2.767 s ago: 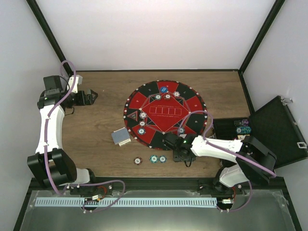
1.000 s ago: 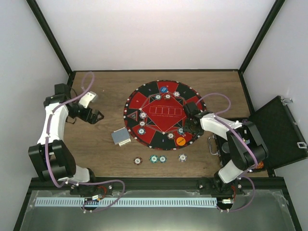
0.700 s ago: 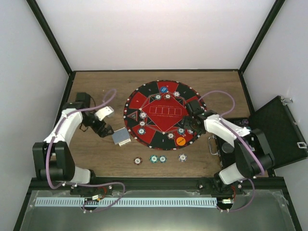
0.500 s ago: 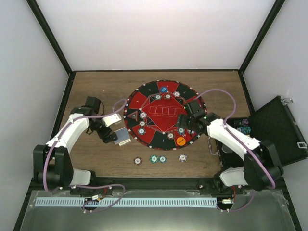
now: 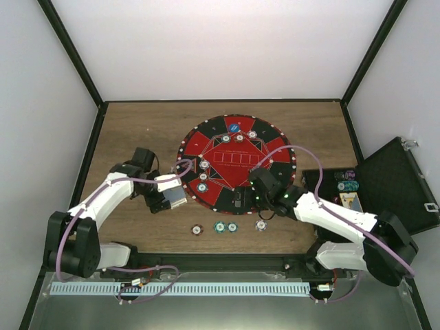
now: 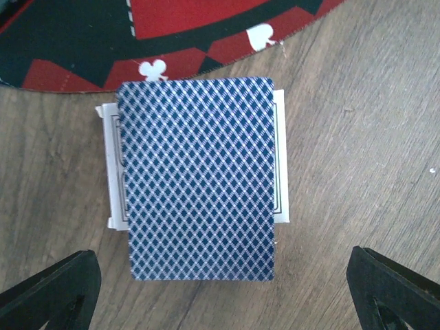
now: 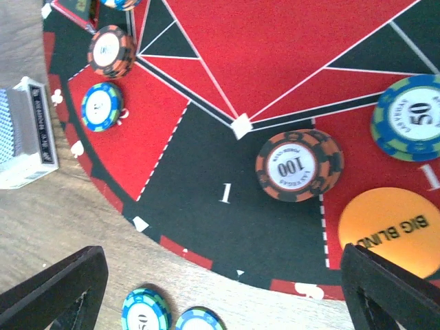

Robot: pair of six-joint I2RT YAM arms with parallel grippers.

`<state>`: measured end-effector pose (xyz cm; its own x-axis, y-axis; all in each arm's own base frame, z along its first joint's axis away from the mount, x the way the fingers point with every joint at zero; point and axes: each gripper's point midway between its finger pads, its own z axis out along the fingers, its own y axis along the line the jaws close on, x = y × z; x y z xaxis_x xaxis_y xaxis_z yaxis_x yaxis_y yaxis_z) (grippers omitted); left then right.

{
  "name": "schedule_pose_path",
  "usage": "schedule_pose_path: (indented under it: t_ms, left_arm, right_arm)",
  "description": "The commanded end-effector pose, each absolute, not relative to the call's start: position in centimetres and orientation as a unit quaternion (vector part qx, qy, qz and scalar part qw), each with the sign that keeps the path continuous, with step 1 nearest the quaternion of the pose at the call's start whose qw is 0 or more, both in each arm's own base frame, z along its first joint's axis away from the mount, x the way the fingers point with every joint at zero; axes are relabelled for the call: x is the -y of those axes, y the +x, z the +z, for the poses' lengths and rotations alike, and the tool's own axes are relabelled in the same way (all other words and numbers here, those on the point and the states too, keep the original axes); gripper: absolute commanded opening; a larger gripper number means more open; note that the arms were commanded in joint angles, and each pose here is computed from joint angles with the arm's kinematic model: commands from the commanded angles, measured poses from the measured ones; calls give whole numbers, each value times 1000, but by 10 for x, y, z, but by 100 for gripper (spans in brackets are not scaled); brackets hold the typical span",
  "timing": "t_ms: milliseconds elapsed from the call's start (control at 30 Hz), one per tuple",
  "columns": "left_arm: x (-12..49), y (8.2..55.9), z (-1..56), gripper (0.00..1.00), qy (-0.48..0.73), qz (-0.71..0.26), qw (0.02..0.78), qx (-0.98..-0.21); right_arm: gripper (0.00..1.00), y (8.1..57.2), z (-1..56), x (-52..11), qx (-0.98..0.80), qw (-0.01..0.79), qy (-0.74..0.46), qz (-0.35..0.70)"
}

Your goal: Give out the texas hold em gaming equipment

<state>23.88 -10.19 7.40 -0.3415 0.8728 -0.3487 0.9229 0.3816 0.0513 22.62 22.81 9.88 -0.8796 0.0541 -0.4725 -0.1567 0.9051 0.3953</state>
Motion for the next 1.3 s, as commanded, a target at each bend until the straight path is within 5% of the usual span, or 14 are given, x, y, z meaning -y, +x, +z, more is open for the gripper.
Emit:
schedule_pose_path:
  t_ms: [0,1267]
  left_arm:
    - [103,236,67,100,575,-63,164,-799]
    - [93,242,41,100,578,-20,138,-804]
  right_arm:
    - [94,223,107,-246,-927,259,-31,269]
    - [87,207,70,-250,-935,240,-36,259]
